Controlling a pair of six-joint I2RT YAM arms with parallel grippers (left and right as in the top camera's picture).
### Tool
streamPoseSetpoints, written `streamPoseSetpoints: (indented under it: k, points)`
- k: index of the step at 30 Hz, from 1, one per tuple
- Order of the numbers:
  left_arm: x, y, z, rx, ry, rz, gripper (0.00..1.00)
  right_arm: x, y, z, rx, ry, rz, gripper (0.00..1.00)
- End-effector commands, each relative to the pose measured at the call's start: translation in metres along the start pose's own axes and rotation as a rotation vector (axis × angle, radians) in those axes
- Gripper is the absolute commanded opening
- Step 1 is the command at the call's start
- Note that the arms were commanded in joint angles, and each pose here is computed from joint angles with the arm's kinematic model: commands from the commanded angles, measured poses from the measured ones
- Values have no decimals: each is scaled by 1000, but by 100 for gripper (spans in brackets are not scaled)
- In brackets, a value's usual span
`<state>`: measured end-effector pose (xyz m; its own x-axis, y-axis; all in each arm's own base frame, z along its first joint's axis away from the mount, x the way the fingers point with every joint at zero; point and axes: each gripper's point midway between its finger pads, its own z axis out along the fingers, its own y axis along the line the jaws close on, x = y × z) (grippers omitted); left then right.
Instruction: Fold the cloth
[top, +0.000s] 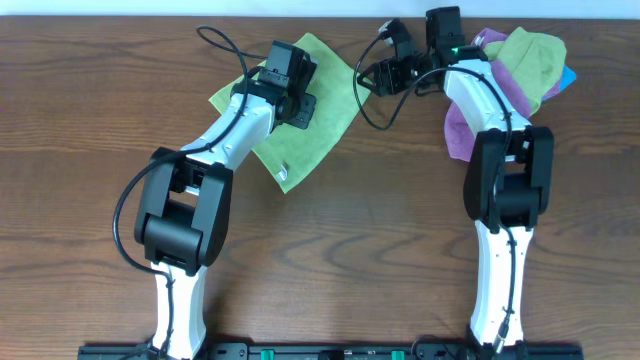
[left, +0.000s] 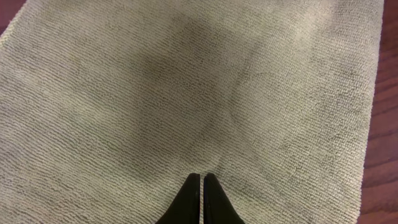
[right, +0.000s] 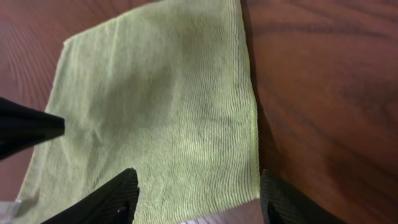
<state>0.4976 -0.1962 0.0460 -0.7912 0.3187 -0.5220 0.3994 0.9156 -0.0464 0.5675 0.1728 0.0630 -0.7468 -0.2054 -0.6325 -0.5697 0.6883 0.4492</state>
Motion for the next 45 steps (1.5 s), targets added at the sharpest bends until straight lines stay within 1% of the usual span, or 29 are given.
streamPoseSetpoints:
  k: [1,12,16,26,31,39,45]
  points:
    - [4,-1,4,7,15,-10,6,8,-6,10,-62,-8,62,63]
    - [4,2,4,-10,15,-2,6,5,-19,10,-47,-35,84,63]
    - [6,15,3,-77,21,1,6,11,-22,14,-55,-27,109,63]
    - [22,42,3,-121,70,-35,6,27,-25,29,-95,-4,166,64]
    - [36,56,9,-155,113,-52,5,24,-18,29,-138,-16,159,65]
    - [65,59,35,-151,198,-60,6,22,-3,28,-223,-23,159,65]
    - [64,60,38,-155,189,-59,6,25,8,26,-280,-10,183,65]
